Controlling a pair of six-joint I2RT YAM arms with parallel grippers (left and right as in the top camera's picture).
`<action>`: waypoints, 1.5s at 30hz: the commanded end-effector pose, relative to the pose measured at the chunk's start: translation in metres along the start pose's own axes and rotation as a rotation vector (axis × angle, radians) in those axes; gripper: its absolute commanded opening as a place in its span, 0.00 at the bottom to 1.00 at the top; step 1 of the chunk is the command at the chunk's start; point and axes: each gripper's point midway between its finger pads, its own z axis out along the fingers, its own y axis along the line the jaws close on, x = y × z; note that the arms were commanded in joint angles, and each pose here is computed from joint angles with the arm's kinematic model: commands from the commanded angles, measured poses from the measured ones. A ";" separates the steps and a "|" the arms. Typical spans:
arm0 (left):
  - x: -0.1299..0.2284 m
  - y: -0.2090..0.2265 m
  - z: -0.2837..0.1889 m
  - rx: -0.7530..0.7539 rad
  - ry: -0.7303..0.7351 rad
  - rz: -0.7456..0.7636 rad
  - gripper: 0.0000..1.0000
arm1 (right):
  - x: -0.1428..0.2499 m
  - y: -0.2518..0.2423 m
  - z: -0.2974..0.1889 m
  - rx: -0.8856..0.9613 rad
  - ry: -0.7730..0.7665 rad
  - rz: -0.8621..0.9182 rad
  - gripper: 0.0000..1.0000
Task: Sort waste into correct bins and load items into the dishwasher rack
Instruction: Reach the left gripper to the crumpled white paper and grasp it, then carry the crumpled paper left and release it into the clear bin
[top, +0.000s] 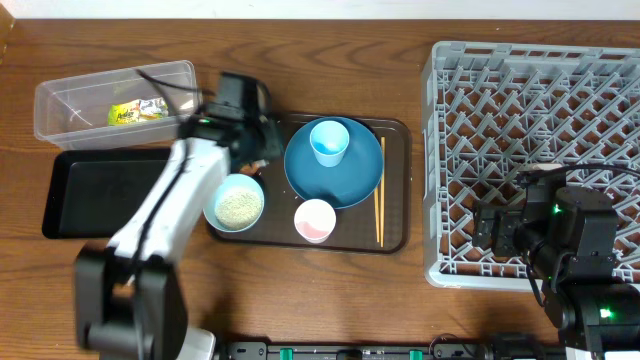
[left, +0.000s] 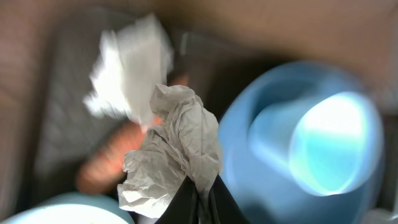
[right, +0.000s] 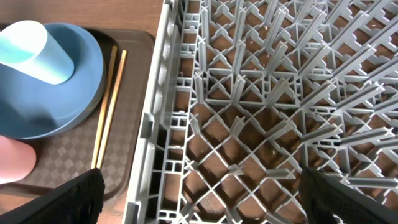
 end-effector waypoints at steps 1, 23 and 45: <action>-0.062 0.018 -0.058 -0.020 -0.238 -0.022 0.06 | -0.008 0.002 -0.006 0.000 -0.023 0.006 0.99; -0.146 0.177 -0.027 -0.220 -0.475 -0.215 0.51 | -0.008 0.002 -0.006 0.000 -0.023 0.006 0.99; -0.050 0.031 0.051 -0.093 -0.106 0.103 0.54 | -0.007 0.002 -0.006 -0.001 -0.022 0.007 0.99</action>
